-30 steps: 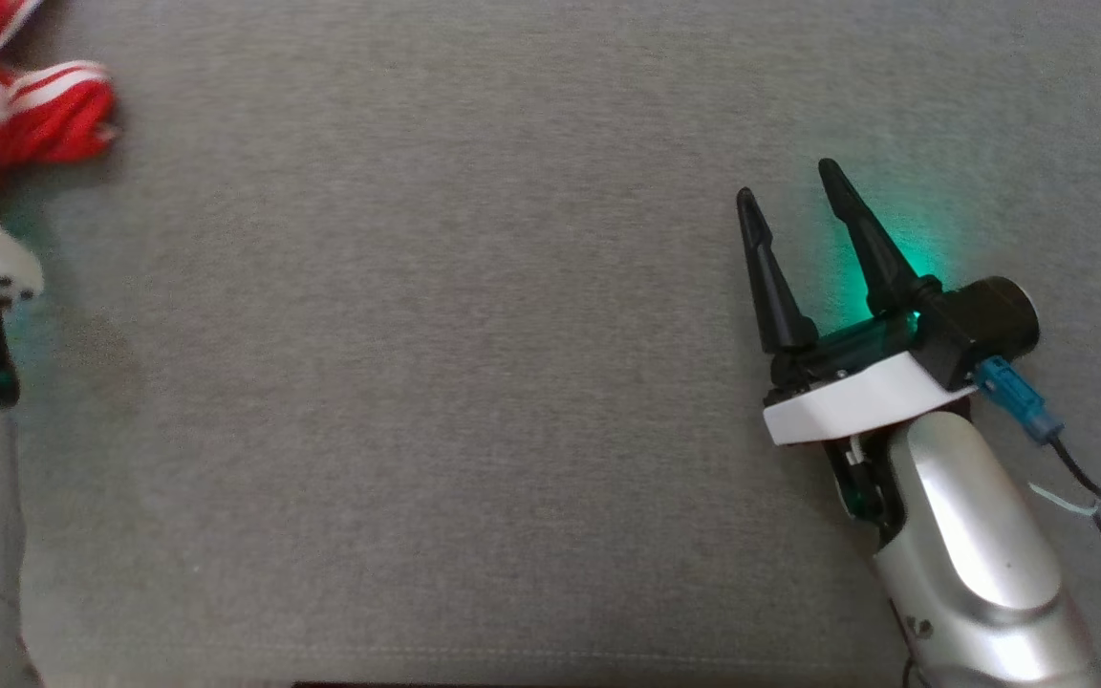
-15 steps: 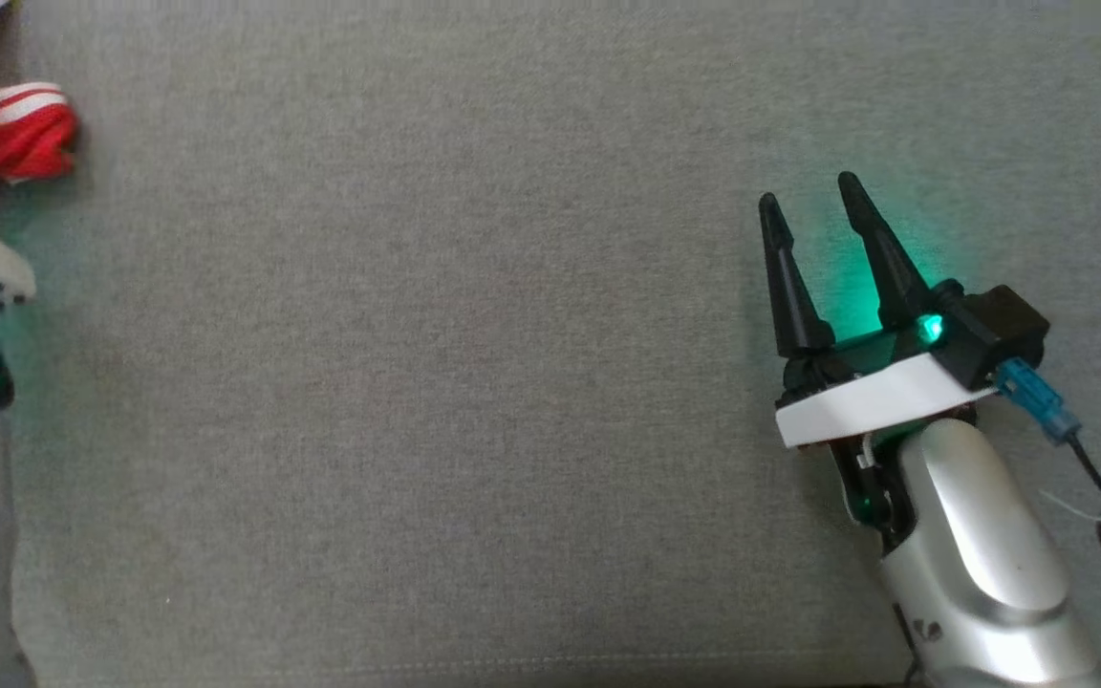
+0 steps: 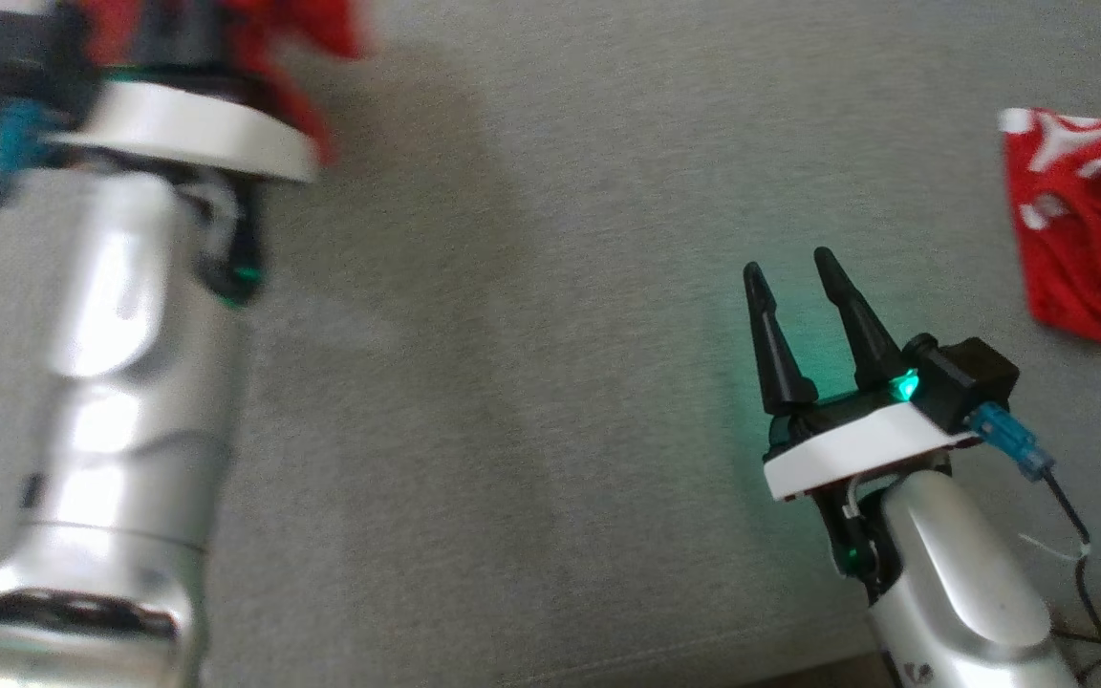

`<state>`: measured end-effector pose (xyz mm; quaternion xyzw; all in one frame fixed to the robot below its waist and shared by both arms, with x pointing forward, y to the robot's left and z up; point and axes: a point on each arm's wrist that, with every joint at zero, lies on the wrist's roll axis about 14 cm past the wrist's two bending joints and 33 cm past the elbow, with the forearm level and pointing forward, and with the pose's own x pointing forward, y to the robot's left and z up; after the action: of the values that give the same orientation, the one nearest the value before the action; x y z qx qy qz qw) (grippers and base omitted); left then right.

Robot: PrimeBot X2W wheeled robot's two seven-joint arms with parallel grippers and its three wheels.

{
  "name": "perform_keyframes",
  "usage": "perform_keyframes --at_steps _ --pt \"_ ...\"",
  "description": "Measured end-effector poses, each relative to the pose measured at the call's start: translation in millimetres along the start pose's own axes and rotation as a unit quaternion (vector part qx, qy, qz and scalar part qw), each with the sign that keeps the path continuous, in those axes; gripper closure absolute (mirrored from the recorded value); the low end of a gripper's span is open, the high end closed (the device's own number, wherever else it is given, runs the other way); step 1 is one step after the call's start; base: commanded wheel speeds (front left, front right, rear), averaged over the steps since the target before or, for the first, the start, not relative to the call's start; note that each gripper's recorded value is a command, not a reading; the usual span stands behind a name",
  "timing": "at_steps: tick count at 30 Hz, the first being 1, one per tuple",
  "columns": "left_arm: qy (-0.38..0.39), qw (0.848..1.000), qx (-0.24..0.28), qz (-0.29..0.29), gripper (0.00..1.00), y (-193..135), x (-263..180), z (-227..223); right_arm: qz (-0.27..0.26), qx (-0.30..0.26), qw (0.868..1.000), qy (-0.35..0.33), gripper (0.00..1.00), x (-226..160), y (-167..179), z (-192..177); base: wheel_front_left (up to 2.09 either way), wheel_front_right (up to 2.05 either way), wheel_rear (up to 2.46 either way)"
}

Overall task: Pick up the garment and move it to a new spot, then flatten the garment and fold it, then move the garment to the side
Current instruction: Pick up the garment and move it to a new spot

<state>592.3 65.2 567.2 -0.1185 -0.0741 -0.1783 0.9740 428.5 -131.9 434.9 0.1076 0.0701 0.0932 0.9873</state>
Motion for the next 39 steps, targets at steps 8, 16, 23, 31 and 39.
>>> perform_keyframes --at_steps 8,16,23,31,39 --pt "0.022 0.977 -0.1 -0.188 1.0 -166.3 -21.3 -21.4 -0.051 0.001 0.998 -0.023 0.0 -38.4 -26.9 19.9 0.0 0.0 0.0" --pt "0.101 0.97 -0.114 -0.188 1.0 -183.1 -56.3 -73.5 -0.06 0.001 0.998 -0.024 0.0 -51.0 -29.2 20.0 0.0 0.0 0.0" --pt "0.131 0.988 -0.058 -0.063 0.0 -100.3 -79.5 -101.2 -0.04 0.005 0.999 -0.022 0.0 -41.5 -17.4 17.8 0.0 0.0 0.0" --pt "0.146 0.986 -0.024 0.077 0.0 -14.4 -157.0 -107.8 -0.014 0.005 0.999 -0.032 0.0 -32.2 -1.0 24.7 0.0 0.0 0.0" --pt "0.163 0.977 -0.004 0.138 0.0 14.5 -228.4 -105.6 0.001 0.004 1.0 -0.03 0.0 -36.9 12.3 22.1 0.0 0.0 0.0"
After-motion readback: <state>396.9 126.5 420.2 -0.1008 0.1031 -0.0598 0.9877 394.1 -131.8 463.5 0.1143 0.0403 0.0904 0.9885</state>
